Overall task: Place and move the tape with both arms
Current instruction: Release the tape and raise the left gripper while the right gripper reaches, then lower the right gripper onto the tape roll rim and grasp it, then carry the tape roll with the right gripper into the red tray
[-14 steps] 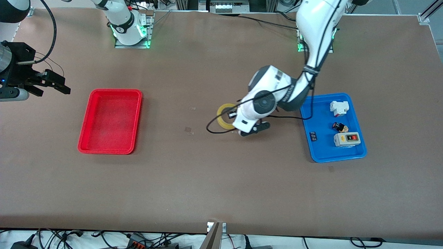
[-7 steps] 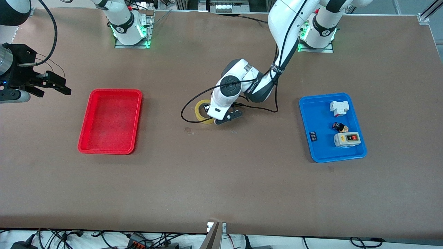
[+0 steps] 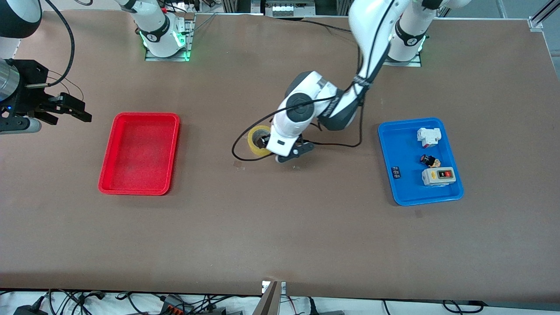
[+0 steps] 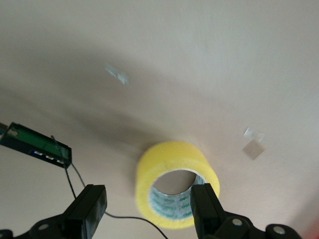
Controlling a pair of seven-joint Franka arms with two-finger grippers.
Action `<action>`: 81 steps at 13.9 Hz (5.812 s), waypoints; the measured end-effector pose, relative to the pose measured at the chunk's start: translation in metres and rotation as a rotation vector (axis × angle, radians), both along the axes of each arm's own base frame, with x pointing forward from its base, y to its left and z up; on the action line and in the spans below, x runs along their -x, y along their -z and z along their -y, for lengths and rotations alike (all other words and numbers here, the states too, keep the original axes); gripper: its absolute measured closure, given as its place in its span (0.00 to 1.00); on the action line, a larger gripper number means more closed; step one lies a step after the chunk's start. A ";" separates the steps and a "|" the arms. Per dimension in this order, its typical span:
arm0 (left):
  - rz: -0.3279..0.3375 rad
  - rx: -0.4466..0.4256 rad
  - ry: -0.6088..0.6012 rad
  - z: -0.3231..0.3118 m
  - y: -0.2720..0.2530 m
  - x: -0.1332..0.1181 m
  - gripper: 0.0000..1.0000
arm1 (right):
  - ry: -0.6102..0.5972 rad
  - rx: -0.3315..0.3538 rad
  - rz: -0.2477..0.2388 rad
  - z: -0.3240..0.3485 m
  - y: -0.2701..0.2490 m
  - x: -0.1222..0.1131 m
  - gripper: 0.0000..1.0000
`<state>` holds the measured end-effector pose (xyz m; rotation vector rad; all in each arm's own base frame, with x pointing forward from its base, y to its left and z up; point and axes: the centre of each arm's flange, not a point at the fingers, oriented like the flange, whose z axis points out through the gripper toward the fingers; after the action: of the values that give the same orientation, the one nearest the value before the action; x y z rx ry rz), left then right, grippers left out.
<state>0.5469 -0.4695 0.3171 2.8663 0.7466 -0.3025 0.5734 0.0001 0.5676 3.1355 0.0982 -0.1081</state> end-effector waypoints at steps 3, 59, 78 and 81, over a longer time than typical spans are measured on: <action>-0.018 -0.075 -0.006 -0.106 -0.091 -0.039 0.00 | -0.027 0.026 -0.007 -0.011 0.004 -0.001 0.00; 0.146 -0.110 0.578 -0.487 -0.295 -0.004 0.00 | 0.094 -0.007 -0.195 0.026 0.301 -0.036 0.80; 0.150 -0.111 0.572 -0.490 -0.298 -0.003 0.00 | 0.061 0.052 -0.241 0.051 0.346 0.005 0.61; 0.150 -0.111 0.571 -0.490 -0.299 -0.003 0.00 | 0.054 0.052 -0.228 0.048 0.338 0.001 0.21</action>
<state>0.5500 0.0202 0.6158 3.1068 -0.0991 -0.1096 0.5724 -0.0475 0.2298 3.0621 0.0099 -0.4604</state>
